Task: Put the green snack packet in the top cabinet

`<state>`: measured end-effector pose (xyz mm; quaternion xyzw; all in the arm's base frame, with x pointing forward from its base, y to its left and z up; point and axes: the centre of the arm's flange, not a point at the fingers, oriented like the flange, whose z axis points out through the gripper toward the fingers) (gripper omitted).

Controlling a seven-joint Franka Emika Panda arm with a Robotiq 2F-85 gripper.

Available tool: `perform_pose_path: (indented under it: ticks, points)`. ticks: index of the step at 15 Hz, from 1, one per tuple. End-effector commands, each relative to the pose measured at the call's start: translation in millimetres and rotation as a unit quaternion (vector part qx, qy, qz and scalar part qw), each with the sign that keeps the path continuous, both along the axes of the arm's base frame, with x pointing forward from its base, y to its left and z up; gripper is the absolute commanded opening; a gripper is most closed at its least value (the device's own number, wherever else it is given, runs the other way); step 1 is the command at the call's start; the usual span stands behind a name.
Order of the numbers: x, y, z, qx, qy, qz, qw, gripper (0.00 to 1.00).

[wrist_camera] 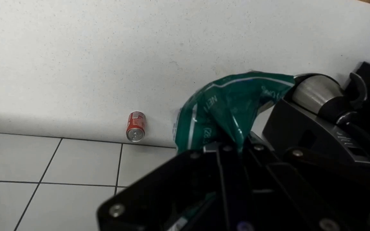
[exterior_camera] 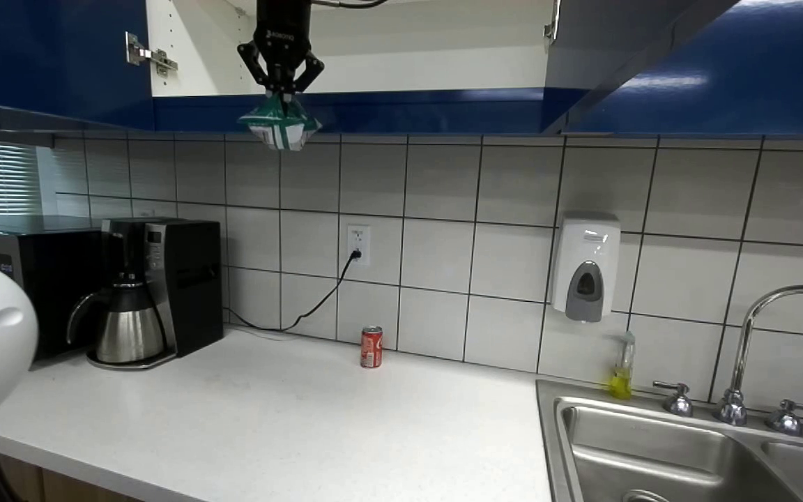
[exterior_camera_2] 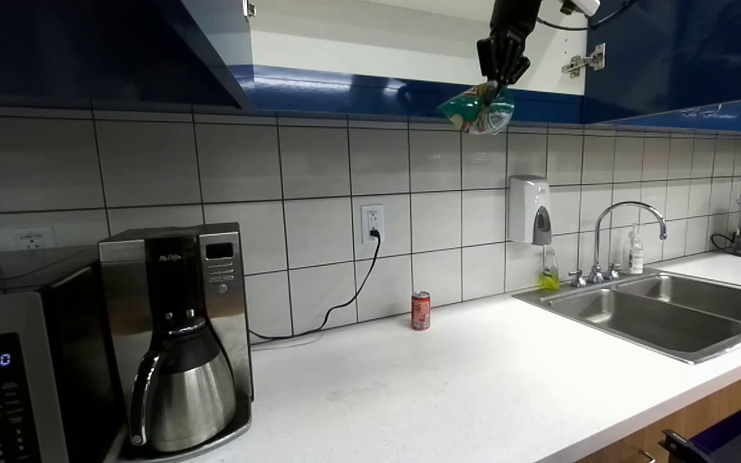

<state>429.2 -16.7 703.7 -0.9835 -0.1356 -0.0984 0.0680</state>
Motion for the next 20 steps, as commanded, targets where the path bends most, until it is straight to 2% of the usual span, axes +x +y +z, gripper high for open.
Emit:
perform_pose_path:
  ticks: [1,13,20]
  points:
    - [6.2,11.2,29.3,0.002,-0.006,-0.006,1.0000,0.01]
    - [-17.0,37.3,106.0,-0.015,-0.074,0.000,0.9972,0.01]
    - [-5.3,30.2,128.4,-0.020,-0.104,-0.002,0.9944,0.01]
